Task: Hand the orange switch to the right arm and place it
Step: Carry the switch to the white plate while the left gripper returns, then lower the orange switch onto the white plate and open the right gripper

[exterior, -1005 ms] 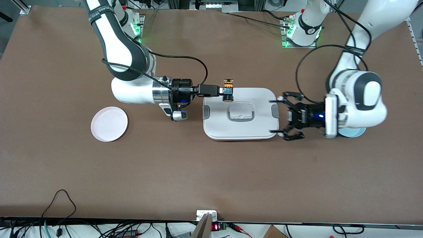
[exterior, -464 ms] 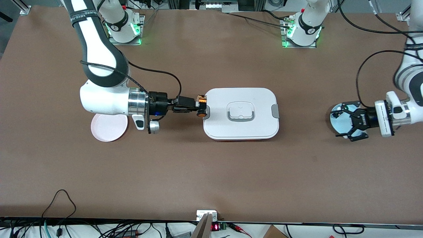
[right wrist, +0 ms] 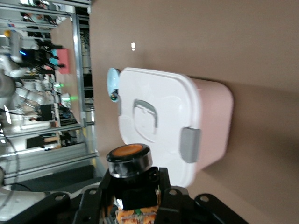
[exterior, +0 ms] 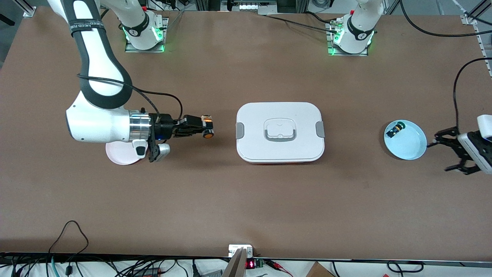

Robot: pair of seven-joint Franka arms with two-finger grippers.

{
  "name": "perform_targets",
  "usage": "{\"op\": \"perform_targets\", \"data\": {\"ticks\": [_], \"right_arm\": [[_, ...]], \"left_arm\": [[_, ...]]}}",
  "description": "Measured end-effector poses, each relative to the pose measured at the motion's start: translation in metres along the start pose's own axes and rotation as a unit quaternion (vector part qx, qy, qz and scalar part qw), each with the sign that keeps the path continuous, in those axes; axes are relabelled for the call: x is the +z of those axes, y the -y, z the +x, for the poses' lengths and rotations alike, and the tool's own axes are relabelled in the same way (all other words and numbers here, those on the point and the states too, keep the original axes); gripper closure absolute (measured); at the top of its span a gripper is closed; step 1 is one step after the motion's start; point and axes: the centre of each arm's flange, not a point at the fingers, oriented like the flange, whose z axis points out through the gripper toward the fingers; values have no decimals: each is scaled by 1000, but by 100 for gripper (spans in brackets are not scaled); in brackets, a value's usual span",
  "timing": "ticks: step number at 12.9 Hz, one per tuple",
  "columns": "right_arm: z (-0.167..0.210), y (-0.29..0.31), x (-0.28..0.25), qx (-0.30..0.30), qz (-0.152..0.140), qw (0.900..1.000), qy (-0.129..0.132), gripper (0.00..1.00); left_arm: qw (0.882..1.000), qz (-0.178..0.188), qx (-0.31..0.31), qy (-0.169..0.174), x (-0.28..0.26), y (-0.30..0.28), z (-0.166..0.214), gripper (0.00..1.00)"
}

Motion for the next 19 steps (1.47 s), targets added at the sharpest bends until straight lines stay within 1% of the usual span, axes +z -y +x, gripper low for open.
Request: {"op": "perform_targets", "data": {"ticks": [1,3,4,5,6,7,8,9,10,12,13,15,16,17,18,19], "right_arm": [[0,-8,-7,-14,-26,1000,5,59],[-1,-25,-20,-37,-76,996,16,59],[-3,-36,-27,-55,-106,993,26,59],[-4,-48,-34,-81,-136,987,40,59],[-7,-60,-39,-110,-167,978,58,59],[-10,-71,-43,-138,-198,967,81,59],[-13,-81,-46,-163,-225,955,105,59],[-16,-90,-50,-188,-250,941,128,59],[-19,-98,-54,-212,-272,927,150,59],[-25,-114,-68,-266,-309,891,199,59],[-30,-124,-76,-291,-321,872,226,59],[-40,-149,-91,-337,-339,832,282,59],[-44,-160,-96,-356,-344,815,301,59],[-46,-172,-101,-374,-347,802,310,59],[-49,-185,-104,-388,-348,794,311,59],[-52,-200,-106,-400,-350,789,308,59]], "left_arm": [[999,23,-43,18,-23,-6,20,0],[991,38,-125,36,-61,-37,60,0],[984,45,-167,47,-78,-57,76,0],[974,52,-210,62,-95,-79,89,0],[962,52,-256,77,-110,-104,101,0],[947,52,-303,93,-121,-129,109,0],[933,54,-342,103,-128,-151,114,0],[921,58,-370,109,-130,-168,115,0],[912,57,-389,116,-127,-178,109,0],[899,50,-414,129,-116,-176,88,0],[896,46,-422,132,-113,-171,80,0],[893,43,-427,134,-110,-169,76,0],[892,43,-429,133,-110,-169,75,0],[892,40,-431,133,-110,-169,75,0],[890,33,-434,131,-110,-169,74,0],[889,28,-438,129,-110,-168,73,0]]}}
